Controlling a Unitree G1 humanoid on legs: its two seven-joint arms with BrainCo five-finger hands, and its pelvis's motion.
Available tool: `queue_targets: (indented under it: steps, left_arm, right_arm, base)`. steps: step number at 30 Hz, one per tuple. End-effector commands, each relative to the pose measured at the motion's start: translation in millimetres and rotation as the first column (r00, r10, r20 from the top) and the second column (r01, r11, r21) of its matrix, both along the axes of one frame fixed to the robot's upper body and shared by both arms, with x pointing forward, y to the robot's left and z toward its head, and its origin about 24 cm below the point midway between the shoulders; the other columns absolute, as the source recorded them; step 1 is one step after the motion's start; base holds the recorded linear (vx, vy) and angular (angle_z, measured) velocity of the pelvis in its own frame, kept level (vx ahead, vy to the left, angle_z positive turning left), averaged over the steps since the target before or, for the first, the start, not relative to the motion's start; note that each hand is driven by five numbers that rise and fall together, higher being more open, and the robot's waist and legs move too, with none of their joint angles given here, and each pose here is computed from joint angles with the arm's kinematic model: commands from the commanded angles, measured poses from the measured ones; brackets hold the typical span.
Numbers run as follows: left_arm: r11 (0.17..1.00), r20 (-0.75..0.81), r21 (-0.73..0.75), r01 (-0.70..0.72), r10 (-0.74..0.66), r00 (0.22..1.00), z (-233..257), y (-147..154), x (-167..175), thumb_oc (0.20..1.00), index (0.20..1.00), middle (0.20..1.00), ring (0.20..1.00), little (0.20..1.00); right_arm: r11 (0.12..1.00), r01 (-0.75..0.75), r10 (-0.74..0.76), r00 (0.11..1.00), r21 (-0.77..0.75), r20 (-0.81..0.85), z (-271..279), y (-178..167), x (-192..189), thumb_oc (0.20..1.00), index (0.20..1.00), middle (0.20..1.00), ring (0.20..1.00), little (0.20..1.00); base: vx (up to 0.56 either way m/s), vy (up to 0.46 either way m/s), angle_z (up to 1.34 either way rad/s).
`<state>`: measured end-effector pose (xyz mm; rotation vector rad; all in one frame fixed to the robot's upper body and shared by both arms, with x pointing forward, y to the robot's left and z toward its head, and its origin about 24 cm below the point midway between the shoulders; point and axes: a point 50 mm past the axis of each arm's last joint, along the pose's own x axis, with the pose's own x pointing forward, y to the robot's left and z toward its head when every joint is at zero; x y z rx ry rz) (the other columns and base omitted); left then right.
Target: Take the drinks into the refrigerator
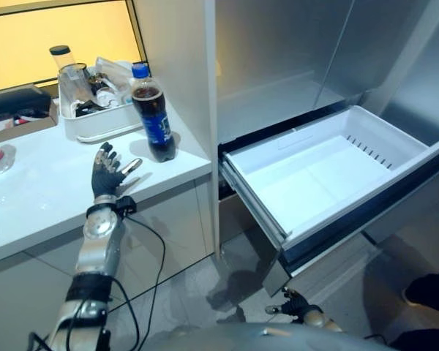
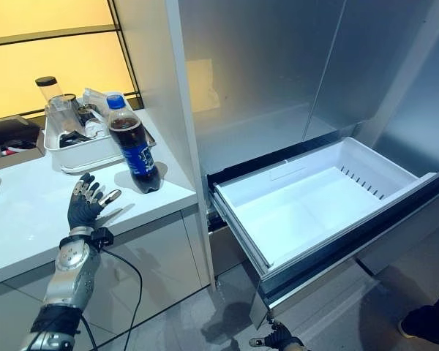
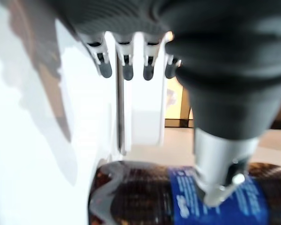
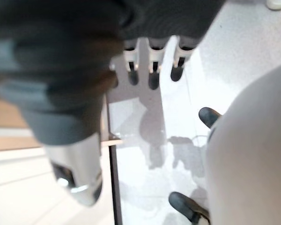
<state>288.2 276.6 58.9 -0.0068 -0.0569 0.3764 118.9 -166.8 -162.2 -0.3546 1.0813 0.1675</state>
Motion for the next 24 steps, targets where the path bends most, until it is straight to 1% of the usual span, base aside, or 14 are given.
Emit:
queue_targets:
  steps: [1,2,3,6,7,8,11,17,23,24]
  left_arm:
    - [0.998,0.137,0.060,0.002,-0.010,0.990,46.8,-2.1,30.9,1.000,1.000,1.000,1.000,1.000]
    - [0.997,0.149,0.075,-0.006,-0.005,0.989,50.5,-2.2,31.2,1.000,1.000,1.000,1.000,1.000]
    - [1.000,0.160,0.018,-0.021,0.018,0.987,48.0,-6.0,31.7,1.000,1.000,1.000,1.000,1.000]
    - [0.999,0.200,-0.011,-0.043,0.044,0.979,51.8,-12.2,31.2,1.000,1.000,1.000,1.000,1.000]
    - [0.999,0.209,0.004,-0.046,0.044,0.977,54.1,-12.4,30.5,1.000,1.000,1.000,1.000,1.000]
    - [0.999,0.220,-0.013,-0.050,0.052,0.974,54.3,-11.4,28.7,1.000,1.000,1.000,1.000,1.000]
    - [0.998,0.207,-0.017,-0.055,0.057,0.977,52.1,-6.8,28.7,1.000,1.000,1.000,1.000,1.000]
    - [0.999,0.218,0.039,-0.020,0.011,0.976,62.1,-10.3,35.0,1.000,1.000,1.000,1.000,1.000]
    - [0.997,0.197,0.080,0.008,-0.024,0.980,67.7,-10.8,44.4,1.000,1.000,1.000,1.000,1.000]
    - [0.995,0.191,0.092,0.030,-0.047,0.980,70.0,-13.7,47.7,1.000,1.000,1.000,1.000,1.000]
  right_arm:
    - [0.995,-0.096,0.096,0.995,0.009,0.021,0.7,16.1,3.7,1.000,1.000,1.000,1.000,1.000]
    - [0.996,-0.093,0.093,0.995,0.014,0.024,0.6,17.9,3.0,1.000,1.000,1.000,1.000,1.000]
    - [0.996,-0.093,0.093,0.995,0.011,0.026,0.8,18.7,3.8,1.000,1.000,1.000,1.000,1.000]
    - [0.996,-0.085,0.084,0.996,0.011,0.033,0.9,20.3,2.4,1.000,1.000,1.000,1.000,1.000]
    - [0.997,-0.079,0.079,0.996,0.010,0.036,0.9,20.0,2.1,1.000,1.000,1.000,1.000,1.000]
    - [0.998,-0.068,0.067,0.997,0.011,0.038,1.0,18.9,2.2,1.000,1.000,1.000,1.000,1.000]
    - [0.998,-0.067,0.067,0.997,0.006,0.040,1.3,16.5,3.1,1.000,1.000,1.000,1.000,1.000]
    - [0.997,-0.082,0.081,0.996,0.001,0.046,2.2,14.8,5.2,1.000,1.000,1.000,1.000,1.000]
    - [0.996,-0.087,0.087,0.995,-0.003,0.050,2.6,13.1,6.2,1.000,1.000,1.000,1.000,1.000]
    - [0.997,-0.083,0.083,0.995,-0.002,0.050,2.6,12.9,6.3,1.000,1.000,1.000,1.000,1.000]
  base:
    - [0.00,0.000,0.00]
    - [0.00,0.000,0.00]
    - [0.00,-0.009,-0.05]
    - [0.00,-0.005,-0.09]
    - [0.00,0.001,-0.09]
    - [0.00,0.002,-0.07]
    - [0.00,0.002,-0.02]
    - [0.00,0.000,0.00]
    - [0.00,0.000,0.00]
    - [0.00,0.000,0.00]
